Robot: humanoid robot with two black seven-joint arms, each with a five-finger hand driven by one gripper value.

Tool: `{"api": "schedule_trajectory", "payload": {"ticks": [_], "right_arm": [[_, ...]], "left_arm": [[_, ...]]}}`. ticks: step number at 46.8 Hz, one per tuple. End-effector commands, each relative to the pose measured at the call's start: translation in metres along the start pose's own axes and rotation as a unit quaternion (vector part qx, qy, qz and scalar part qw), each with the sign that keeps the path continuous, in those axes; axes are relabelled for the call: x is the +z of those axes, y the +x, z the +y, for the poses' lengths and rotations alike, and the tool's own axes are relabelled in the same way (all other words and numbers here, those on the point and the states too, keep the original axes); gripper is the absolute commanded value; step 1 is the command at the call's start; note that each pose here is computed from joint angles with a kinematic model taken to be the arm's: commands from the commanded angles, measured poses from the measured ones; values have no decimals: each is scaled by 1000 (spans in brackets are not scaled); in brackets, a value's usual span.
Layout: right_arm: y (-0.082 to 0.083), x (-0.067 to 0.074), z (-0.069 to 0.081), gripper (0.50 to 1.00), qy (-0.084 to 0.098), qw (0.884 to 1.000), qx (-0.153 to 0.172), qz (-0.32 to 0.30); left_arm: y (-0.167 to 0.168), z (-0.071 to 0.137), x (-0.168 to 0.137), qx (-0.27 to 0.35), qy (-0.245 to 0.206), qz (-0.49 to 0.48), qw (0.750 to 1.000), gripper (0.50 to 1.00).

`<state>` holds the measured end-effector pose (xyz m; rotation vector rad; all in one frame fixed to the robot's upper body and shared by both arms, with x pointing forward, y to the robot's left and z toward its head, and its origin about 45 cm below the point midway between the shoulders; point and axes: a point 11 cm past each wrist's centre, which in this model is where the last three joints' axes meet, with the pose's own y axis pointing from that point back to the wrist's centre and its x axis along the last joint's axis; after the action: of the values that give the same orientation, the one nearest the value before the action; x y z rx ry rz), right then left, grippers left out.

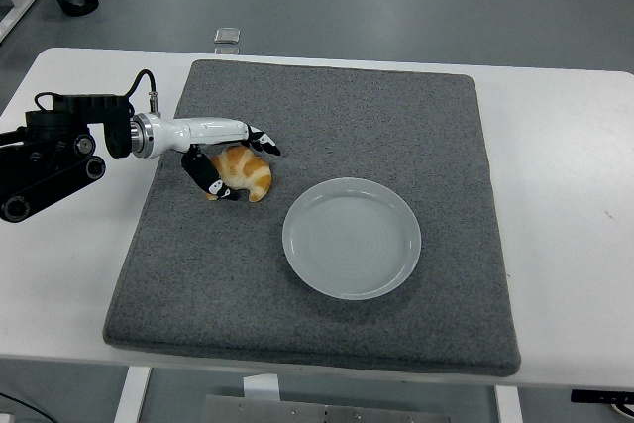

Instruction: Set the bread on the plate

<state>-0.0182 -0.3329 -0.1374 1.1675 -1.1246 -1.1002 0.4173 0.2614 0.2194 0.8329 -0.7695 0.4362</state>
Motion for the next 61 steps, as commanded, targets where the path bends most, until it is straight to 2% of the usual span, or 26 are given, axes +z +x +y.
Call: {"api": "schedule_trajectory", "payload": {"ticks": [1, 12, 15, 18, 22, 40, 47, 61], "right_arm": [[0, 0, 0, 932, 0, 1000, 0, 0], [0, 0, 0, 930, 0, 1000, 0, 0], [0, 0, 0, 930, 0, 1000, 0, 0], [0, 0, 0, 932, 0, 1000, 0, 0], [0, 0, 0, 932, 0, 1000, 0, 0], [0, 0, 0, 932, 0, 1000, 0, 0], [0, 0, 0, 932, 0, 1000, 0, 0], [0, 0, 0, 930, 0, 1000, 0, 0]], "left_arm": [[1, 0, 0, 3, 1, -5, 1000, 861], [1, 0, 0, 4, 2, -12, 1000, 774], [1, 0, 0, 4, 1, -12, 1000, 686], [2, 0, 0, 6, 1, -13, 1000, 632], [4, 0, 0, 12, 0, -17, 1000, 500], [9, 0, 3, 25, -4, -32, 999, 500], [36, 1, 17, 42, -17, -45, 998, 500], [99, 18, 46, 97, -41, -67, 992, 500]]}}
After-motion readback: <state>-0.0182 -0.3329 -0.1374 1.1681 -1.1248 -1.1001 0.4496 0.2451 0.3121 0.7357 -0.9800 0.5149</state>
